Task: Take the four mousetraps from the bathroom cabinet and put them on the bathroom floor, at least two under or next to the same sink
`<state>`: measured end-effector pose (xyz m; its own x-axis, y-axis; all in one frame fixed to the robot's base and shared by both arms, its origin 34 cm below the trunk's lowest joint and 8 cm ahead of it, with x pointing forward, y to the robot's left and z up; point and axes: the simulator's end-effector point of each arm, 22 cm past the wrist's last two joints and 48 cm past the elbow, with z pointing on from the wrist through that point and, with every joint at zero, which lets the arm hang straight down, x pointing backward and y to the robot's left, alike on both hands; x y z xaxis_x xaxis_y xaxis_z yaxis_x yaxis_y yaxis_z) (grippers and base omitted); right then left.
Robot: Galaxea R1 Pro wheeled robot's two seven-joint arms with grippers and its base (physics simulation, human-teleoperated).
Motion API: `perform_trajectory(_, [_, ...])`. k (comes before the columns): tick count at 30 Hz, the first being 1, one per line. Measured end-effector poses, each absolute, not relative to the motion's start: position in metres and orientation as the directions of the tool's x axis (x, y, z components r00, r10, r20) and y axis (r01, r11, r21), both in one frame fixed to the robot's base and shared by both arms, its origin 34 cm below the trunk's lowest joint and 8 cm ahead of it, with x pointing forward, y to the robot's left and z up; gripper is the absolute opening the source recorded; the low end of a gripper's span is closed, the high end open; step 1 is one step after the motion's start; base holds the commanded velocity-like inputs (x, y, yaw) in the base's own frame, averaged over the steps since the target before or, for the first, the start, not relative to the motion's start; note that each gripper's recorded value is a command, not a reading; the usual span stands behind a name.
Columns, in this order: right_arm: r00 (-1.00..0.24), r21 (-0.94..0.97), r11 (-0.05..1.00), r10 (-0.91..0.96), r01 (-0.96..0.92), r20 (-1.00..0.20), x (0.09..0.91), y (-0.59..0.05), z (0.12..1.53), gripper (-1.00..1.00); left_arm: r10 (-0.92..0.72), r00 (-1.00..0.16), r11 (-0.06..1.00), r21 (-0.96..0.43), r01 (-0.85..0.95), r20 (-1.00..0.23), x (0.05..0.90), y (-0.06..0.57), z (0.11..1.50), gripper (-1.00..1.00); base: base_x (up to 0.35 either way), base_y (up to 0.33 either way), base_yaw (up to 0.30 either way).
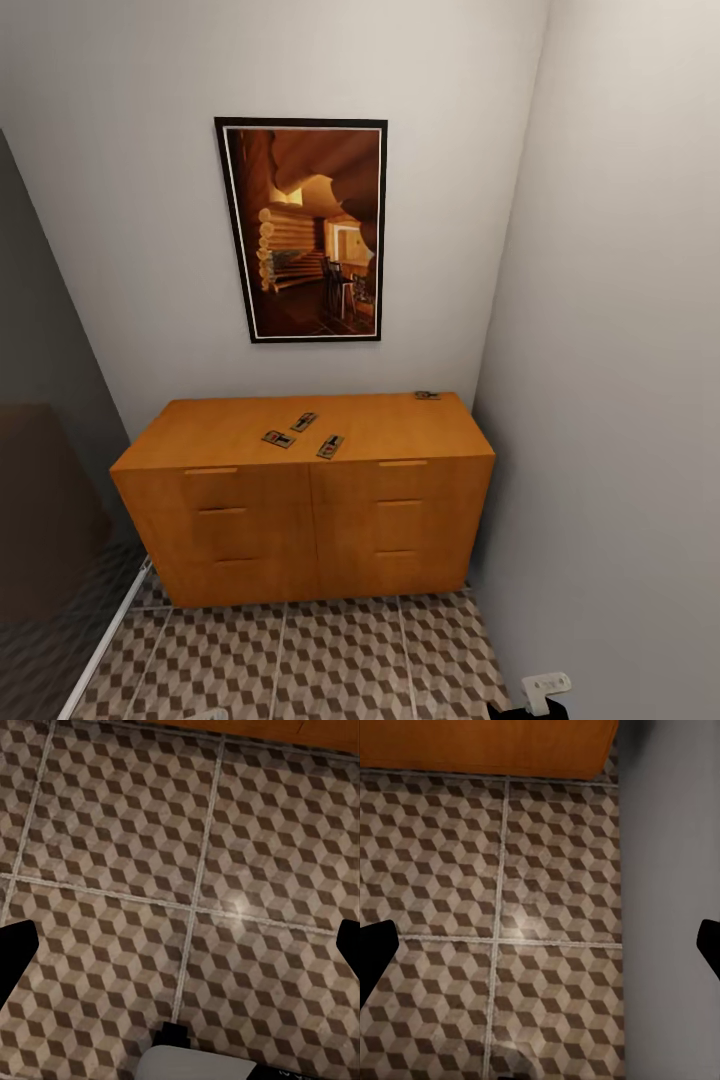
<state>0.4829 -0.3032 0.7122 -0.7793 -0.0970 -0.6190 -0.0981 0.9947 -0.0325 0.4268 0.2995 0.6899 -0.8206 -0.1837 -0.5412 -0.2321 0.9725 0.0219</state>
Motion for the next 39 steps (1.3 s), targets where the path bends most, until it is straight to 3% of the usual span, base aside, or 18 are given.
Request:
perform_trajectory(13, [-0.738,-0.036,0.993,-0.110,-0.116,-0.666,0.509,-0.295,0.731,1.00,-0.178,-0.775,0.974,0.001,-0.225,-0.607,0.461,0.297,0.713,1.00,0.000,0.000,0.000])
perform_trajectory(30, [-0.440,-0.081,0.990,-0.123,-0.114,-0.890,0.642,-0.283,0.889,1.00,-0.159,-0.548,0.980,-0.062,-0.191,-0.821,0.596,0.299,0.875,1.00,0.000,0.000,0.000])
perform_trajectory(39, [-0.256,-0.035,0.994,-0.060,-0.100,-0.965,0.716,-0.261,1.037,1.00,-0.176,-0.337,0.981,-0.136,-0.138,-0.925,0.668,0.277,1.033,1.00,0.000,0.000,0.000])
